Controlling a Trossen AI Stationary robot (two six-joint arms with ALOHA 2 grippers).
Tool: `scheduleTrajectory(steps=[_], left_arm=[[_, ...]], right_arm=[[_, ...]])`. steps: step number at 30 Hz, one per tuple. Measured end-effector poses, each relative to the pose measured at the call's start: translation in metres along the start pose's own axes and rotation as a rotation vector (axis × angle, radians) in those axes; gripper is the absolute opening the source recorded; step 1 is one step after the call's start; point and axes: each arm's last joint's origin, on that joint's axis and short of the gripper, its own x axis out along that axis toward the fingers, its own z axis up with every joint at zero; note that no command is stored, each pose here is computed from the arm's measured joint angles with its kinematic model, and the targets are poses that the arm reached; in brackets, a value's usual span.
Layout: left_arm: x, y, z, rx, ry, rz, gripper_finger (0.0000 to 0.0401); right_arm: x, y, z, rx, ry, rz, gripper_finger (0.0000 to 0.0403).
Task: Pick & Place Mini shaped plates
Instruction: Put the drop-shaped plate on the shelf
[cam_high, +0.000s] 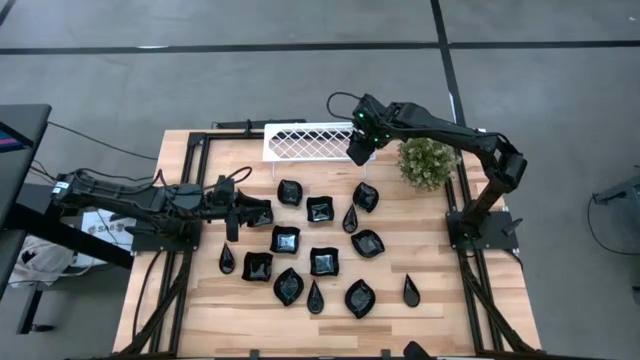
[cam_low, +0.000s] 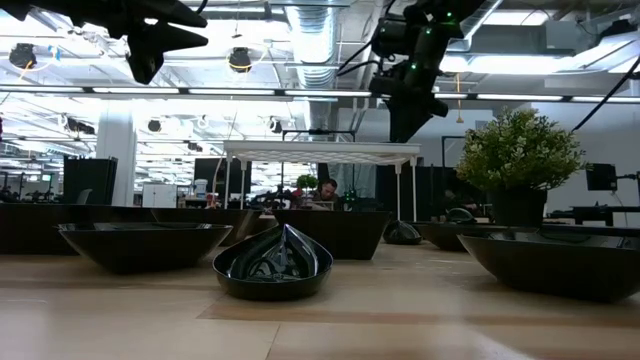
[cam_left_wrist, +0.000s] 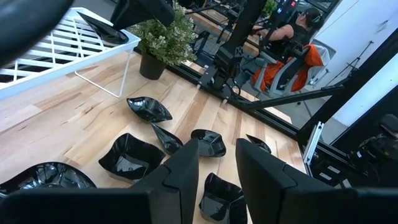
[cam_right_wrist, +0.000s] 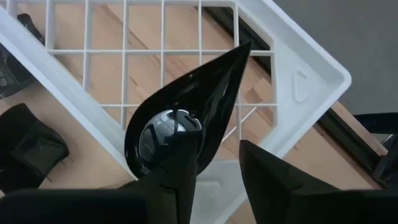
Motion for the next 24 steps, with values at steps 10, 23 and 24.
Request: scheduleTrajectory(steps=[10, 23, 24], left_arm=[[0.0000, 0.0000, 0.0001, 0.000, -0.001, -0.001, 0.0108], [0.0000, -0.0003, 0.0007, -0.003, -0.007, -0.004, 0.0108], [0.0000, -0.0004, 0.0007, -0.003, -0.007, -0.004, 0.0108]], right_arm=[[0.0024, -0.0016, -0.0004, 0.006, -0.001, 0.000, 0.0115], [0.0024, -0.0016, -0.0012, 0.008, 0.007, -0.001, 0.0115], [0.0024, -0.0016, -0.0011, 0.012, 0.006, -0.001, 0.0114]])
